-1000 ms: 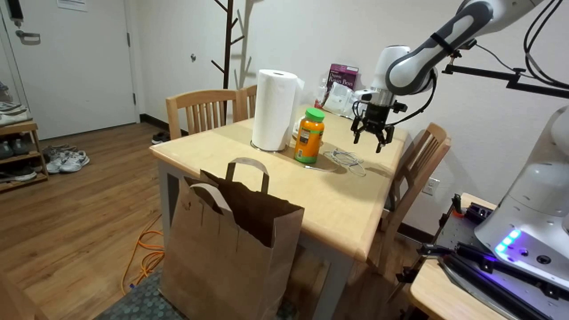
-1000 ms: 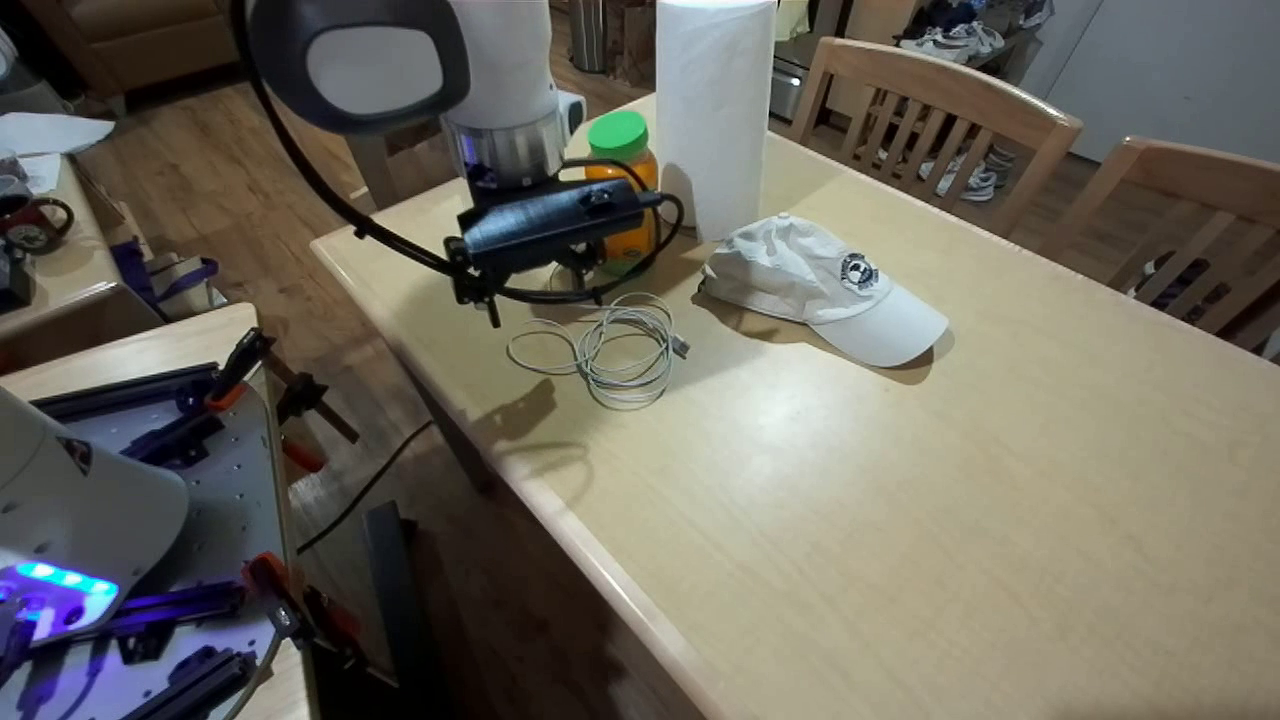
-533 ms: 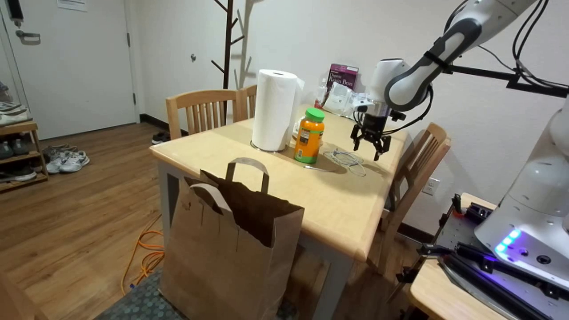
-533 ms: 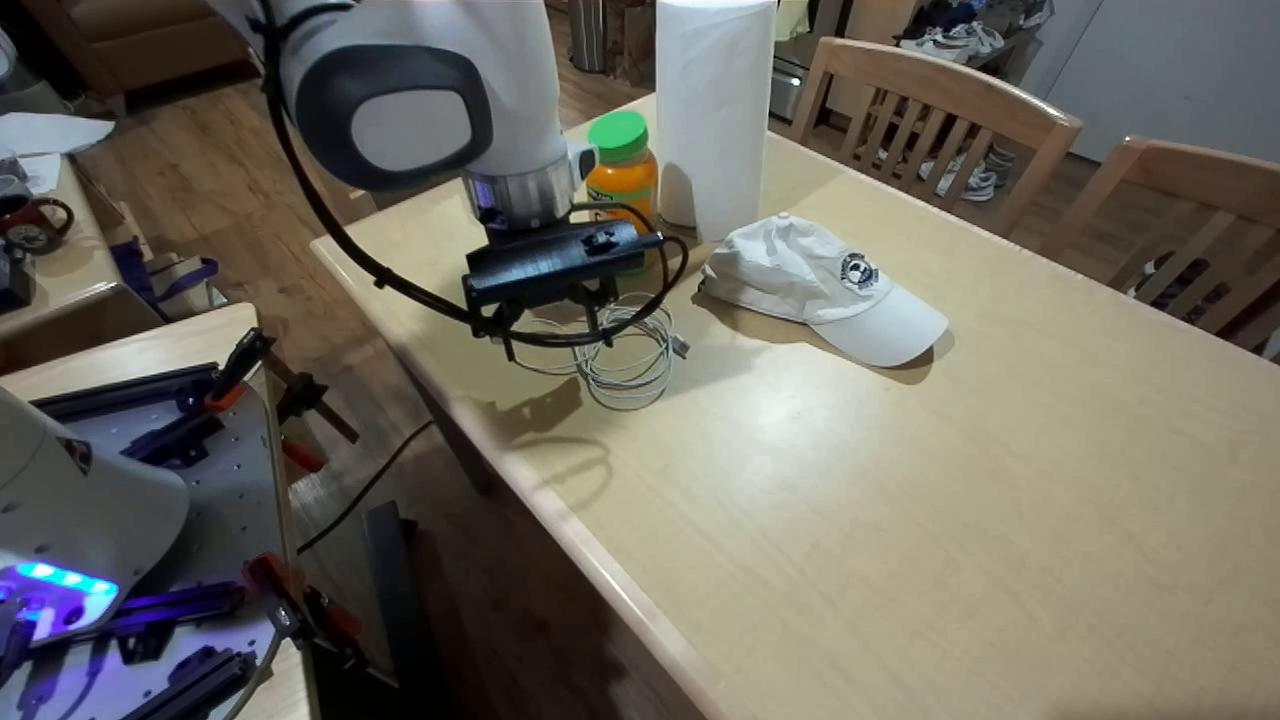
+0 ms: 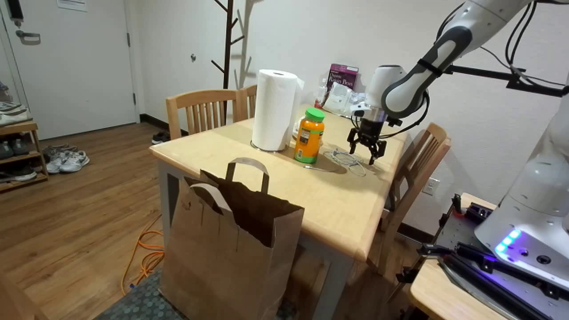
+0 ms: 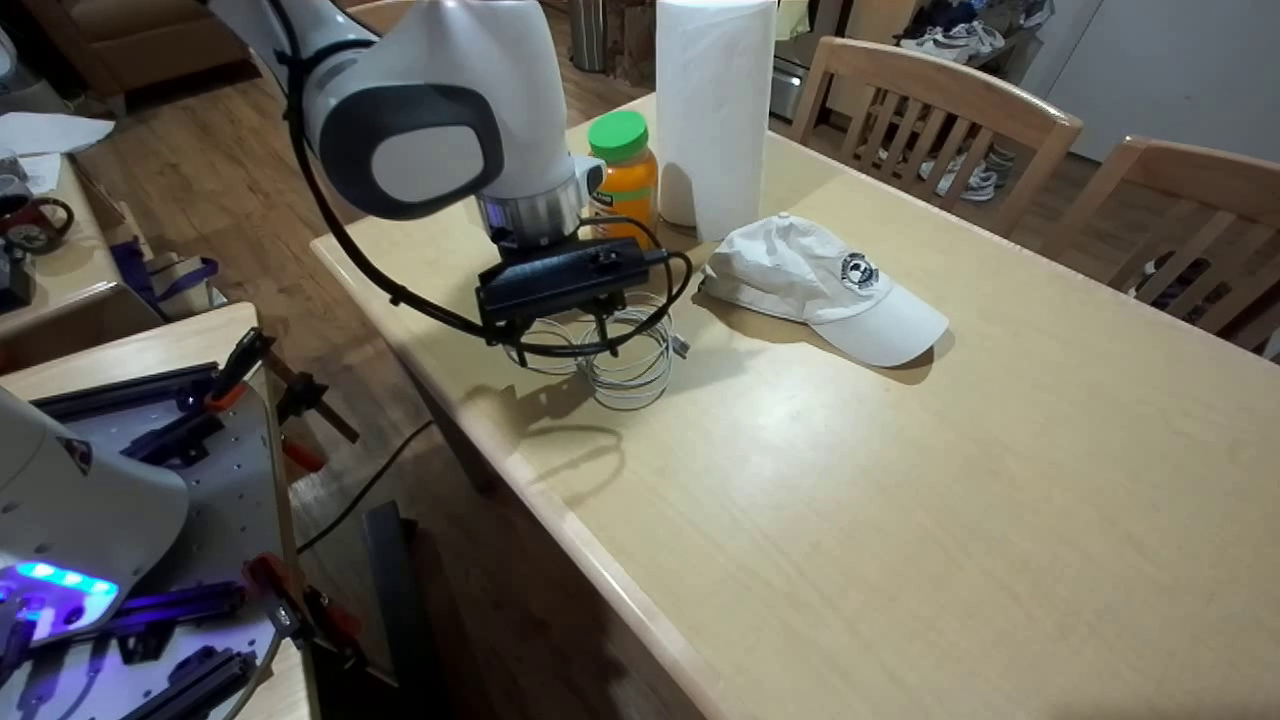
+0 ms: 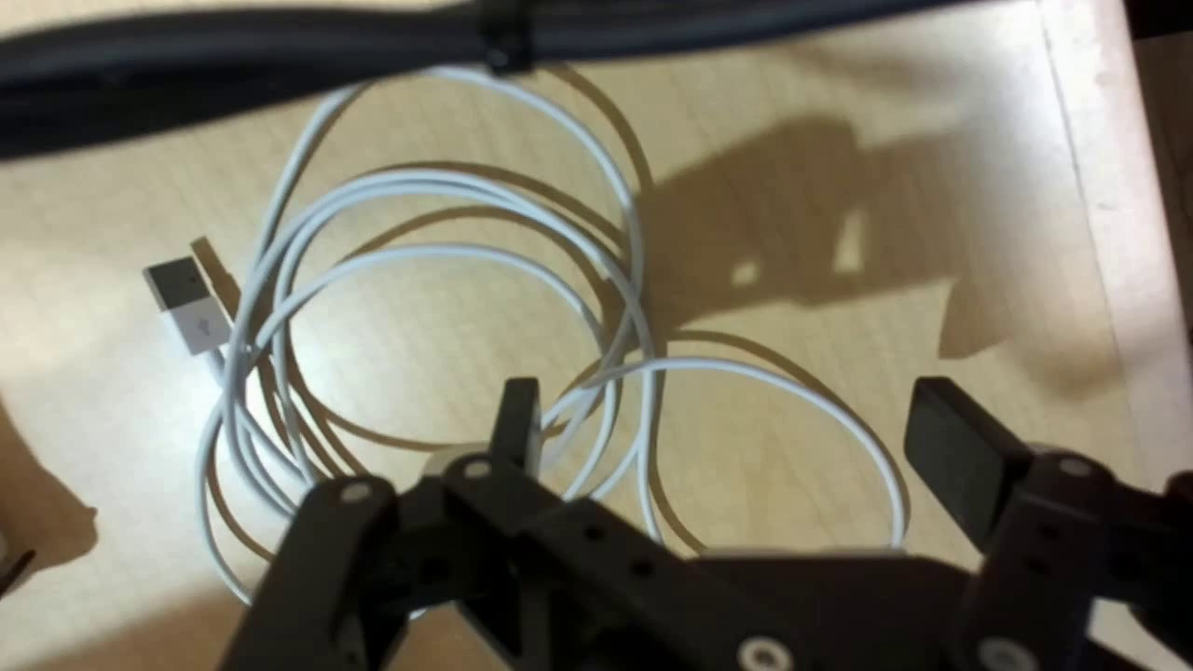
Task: Put the white cable in the brown paper bag
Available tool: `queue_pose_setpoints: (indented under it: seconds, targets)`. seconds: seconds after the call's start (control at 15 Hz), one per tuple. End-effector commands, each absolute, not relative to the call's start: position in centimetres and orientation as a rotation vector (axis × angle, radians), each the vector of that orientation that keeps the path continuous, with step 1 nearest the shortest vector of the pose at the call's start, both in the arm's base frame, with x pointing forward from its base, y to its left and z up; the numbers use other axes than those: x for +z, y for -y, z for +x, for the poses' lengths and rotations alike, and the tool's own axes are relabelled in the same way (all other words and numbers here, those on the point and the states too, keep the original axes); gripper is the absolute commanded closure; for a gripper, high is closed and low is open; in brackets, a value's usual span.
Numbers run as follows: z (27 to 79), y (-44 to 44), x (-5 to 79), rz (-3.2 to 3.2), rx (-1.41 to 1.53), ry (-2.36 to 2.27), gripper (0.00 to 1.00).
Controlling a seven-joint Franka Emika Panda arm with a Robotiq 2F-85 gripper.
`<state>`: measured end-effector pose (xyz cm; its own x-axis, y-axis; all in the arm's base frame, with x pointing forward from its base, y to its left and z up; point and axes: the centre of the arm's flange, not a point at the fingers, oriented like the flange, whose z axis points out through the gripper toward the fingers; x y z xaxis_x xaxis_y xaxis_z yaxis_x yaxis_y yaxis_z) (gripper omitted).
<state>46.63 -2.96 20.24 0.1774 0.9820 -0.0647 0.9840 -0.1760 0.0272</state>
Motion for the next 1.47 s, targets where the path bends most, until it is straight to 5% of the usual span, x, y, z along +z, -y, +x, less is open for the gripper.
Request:
queue_pose_setpoints:
  seconds: [0.0,0.27,0.33,1.13,1.4]
  targets:
    - [46.8,2.8,18.8,2.381,-0.005,-1.988,0.00]
    - [46.4,2.9,17.7,2.425,-0.027,-1.987,0.00]
    - [46.4,3.0,17.6,2.434,-0.030,-1.988,0.25]
    - [47.1,3.2,20.9,2.424,0.065,-1.921,0.99]
    - [47.4,3.1,22.7,2.430,0.122,-1.897,1.00]
